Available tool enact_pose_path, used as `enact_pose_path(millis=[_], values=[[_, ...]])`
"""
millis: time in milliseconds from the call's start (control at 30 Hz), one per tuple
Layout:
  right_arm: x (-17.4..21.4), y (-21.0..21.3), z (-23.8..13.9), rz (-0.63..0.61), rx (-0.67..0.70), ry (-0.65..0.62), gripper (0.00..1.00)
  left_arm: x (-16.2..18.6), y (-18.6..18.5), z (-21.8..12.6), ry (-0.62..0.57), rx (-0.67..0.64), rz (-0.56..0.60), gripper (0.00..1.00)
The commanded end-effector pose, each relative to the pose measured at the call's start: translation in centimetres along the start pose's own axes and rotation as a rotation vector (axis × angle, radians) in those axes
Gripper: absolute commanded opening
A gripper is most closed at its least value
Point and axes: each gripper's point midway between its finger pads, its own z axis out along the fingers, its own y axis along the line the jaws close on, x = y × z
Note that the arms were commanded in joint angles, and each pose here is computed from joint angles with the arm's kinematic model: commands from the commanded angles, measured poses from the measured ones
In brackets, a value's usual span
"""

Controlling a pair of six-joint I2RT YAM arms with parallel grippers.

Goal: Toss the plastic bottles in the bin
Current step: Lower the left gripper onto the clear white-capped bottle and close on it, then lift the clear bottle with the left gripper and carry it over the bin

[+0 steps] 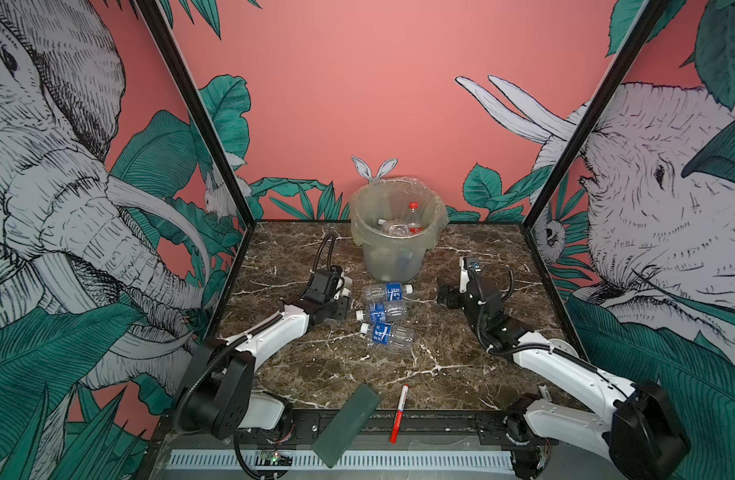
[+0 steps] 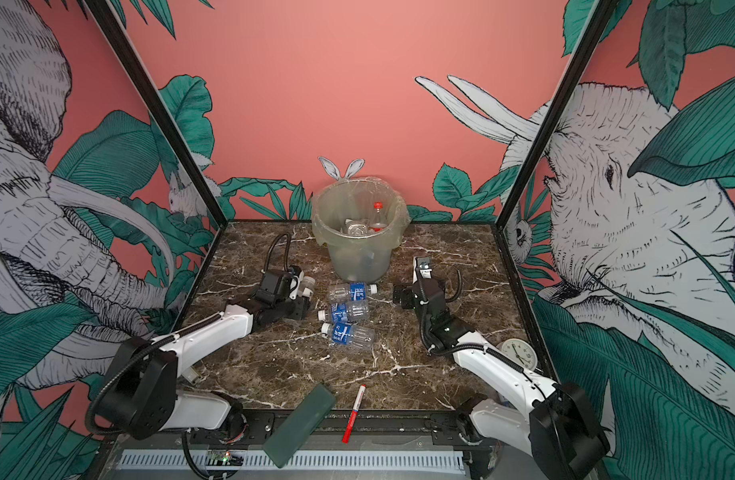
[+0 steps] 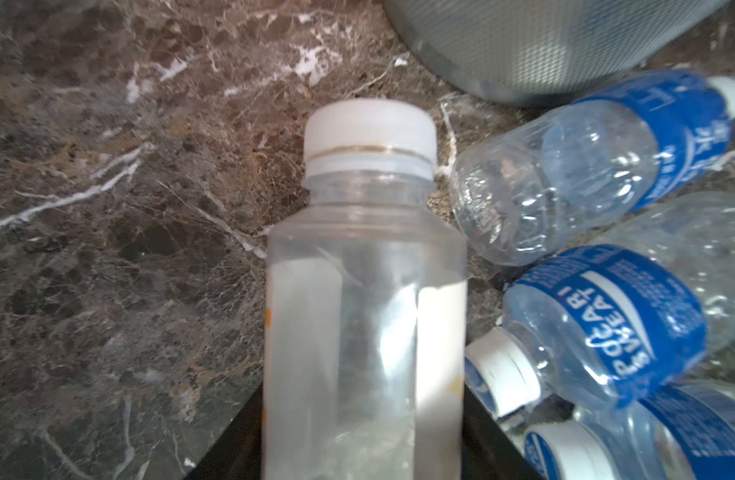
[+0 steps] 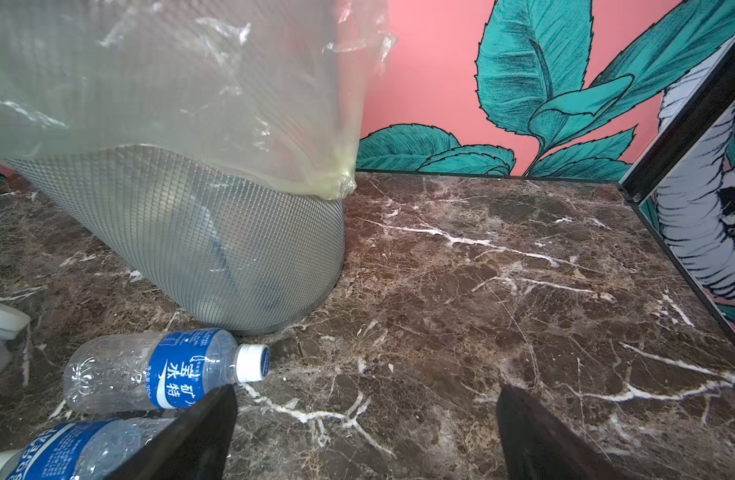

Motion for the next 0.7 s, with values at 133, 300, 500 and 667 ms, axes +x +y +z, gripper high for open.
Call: enact_pose_path(millis=[133, 300, 500, 667], values=[[-2.2, 0.5, -0.1, 0.038, -0.021, -0.052, 0.99, 0.3, -0.7, -2.7, -0.112, -0.001, 0.025, 0.52], [-2.0, 0.7, 0.1, 0.038, -0.029, -0.045, 0.99, 0.4, -1.5, -5.6, -0.225, 0.030, 0.049, 0.49], [-1.9, 1.0, 0.3, 0.041, -0.039, -0.039, 0.99, -2.8, -2.5, -10.4, -0.356, 0.051, 0.089, 0.47], [-2.0, 0.9, 0.1, 0.040, -0.037, -0.040, 0.99, -8.2, -3.8, -13.8, -0.437, 0.073, 0.108, 0.47]])
